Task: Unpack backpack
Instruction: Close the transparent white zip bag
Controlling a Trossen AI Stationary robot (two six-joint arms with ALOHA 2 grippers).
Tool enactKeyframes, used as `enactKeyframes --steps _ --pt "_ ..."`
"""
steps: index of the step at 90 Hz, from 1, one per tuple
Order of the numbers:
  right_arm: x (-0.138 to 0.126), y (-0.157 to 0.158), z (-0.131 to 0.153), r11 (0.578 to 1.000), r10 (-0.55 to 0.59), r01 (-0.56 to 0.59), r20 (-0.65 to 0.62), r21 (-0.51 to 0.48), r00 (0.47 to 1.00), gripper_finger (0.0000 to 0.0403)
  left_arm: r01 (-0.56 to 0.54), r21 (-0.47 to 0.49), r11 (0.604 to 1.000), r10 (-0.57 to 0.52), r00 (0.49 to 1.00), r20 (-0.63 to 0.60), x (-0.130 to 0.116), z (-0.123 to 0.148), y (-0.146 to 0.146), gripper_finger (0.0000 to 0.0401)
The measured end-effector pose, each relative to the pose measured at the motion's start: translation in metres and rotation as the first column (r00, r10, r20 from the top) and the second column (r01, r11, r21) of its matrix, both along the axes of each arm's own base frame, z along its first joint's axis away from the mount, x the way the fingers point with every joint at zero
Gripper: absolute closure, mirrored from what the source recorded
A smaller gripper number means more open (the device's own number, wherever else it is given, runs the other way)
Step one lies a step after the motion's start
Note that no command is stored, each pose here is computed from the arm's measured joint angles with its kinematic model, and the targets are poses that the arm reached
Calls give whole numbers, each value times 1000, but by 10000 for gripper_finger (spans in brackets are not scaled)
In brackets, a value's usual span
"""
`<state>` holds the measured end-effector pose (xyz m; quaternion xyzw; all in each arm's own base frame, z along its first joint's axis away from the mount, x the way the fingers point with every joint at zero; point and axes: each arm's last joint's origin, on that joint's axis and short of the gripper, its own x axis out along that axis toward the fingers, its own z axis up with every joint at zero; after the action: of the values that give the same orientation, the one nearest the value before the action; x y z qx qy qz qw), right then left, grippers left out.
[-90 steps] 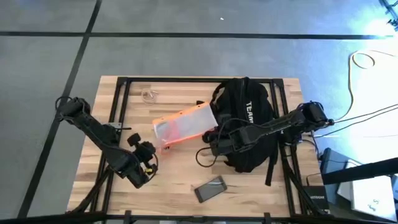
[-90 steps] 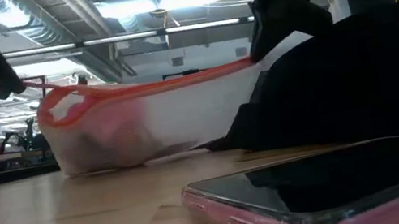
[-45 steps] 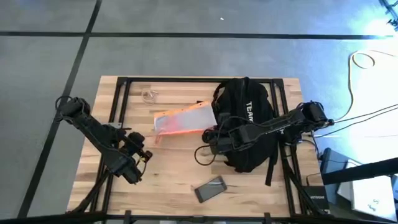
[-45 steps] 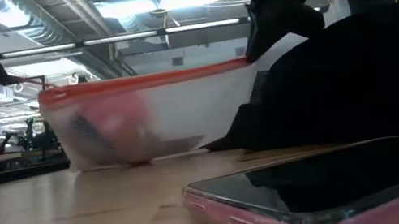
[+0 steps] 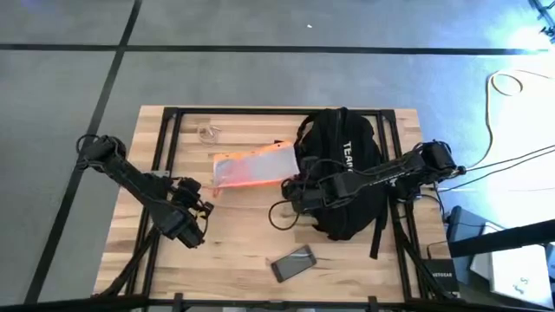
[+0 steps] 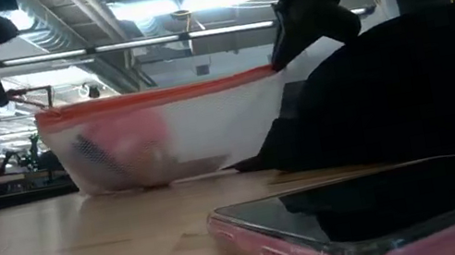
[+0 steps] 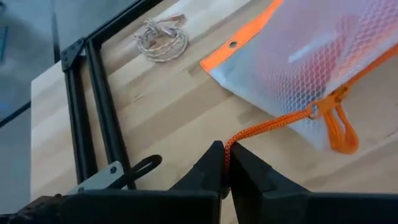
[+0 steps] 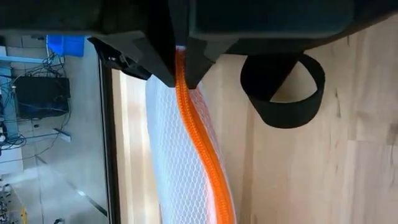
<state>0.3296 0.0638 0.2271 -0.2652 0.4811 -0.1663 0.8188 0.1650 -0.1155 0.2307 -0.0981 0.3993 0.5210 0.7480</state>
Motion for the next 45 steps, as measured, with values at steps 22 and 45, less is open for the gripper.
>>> enactKeyframes --steps 22,45 --pt "0 0 0 1000 10 -10 -12 3 1000 402 33 -115 993 -53 982 -181 0 -3 -1 400" --pt "1 2 0 999 34 -34 -11 35 999 402 153 -268 951 -232 929 -289 3 -8 -8 400"
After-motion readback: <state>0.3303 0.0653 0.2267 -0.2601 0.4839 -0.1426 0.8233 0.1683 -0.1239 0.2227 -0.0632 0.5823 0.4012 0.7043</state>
